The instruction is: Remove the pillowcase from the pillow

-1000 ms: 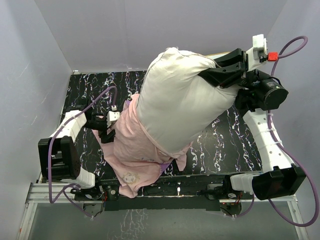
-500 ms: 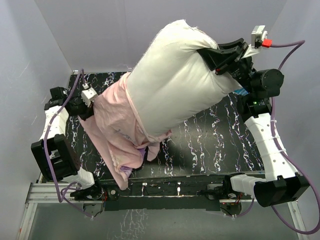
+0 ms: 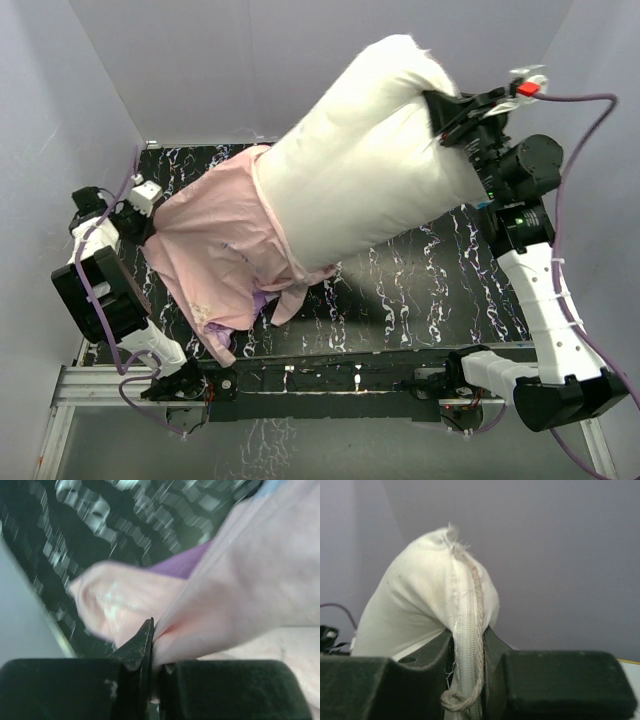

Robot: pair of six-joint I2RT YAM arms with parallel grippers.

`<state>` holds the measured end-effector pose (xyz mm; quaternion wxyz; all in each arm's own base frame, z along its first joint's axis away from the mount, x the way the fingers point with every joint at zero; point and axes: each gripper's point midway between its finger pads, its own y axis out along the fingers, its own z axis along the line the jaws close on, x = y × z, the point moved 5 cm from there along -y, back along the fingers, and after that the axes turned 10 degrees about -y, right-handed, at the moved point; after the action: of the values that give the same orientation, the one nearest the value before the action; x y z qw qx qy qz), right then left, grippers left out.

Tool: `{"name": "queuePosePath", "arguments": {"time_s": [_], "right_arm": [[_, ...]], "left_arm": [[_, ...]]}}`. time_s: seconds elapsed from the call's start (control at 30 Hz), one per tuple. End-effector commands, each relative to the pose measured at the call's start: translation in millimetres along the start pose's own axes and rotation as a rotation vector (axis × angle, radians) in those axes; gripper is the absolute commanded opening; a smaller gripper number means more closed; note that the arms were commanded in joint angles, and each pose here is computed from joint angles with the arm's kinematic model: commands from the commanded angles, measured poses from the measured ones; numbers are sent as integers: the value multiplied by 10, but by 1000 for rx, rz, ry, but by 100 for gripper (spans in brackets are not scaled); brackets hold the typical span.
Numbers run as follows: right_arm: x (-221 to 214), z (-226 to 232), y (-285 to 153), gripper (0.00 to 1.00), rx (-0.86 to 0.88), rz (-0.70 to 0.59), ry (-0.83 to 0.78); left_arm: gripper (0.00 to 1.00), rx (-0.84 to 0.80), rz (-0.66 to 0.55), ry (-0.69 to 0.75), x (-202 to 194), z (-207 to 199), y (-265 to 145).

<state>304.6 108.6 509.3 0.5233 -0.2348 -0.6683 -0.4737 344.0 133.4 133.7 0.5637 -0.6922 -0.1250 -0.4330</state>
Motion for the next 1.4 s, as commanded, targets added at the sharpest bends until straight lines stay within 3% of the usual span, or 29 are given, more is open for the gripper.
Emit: {"name": "queuePosePath", "arguments": {"time_s": [0.0,0.17,0.5,0.7,0.83,0.97,1.07,1.23,1.37], "right_arm": [[1744,-292,-684,8,-389,-613,-183],[1730,-325,-701,8,-418,-599,-177],[1977,-748,-1164,8,-885,-656,-214],[2038,-709,-1190,8,-868,-672,-226],[2001,-593,-980,8,-713,-647,-190],[1905,-437,-768,8,-535,-621,-101],[1845,-333,-643,8,-427,-595,-41],[1926,-230,-577,8,-344,-601,16],[2022,-158,-536,8,-290,-611,57]], "left_arm": [[0,242,189,-36,-538,460,-318],[0,227,188,-5,-577,381,-329],[0,342,220,-84,-633,643,-402],[0,389,205,-98,-588,726,-431],[0,380,160,-131,-415,739,-495],[0,311,20,-211,67,656,-631],[0,245,-136,-286,673,529,-834],[0,178,-383,-179,1767,22,-1242],[0,19,-455,-75,2217,-709,-1236]]}}
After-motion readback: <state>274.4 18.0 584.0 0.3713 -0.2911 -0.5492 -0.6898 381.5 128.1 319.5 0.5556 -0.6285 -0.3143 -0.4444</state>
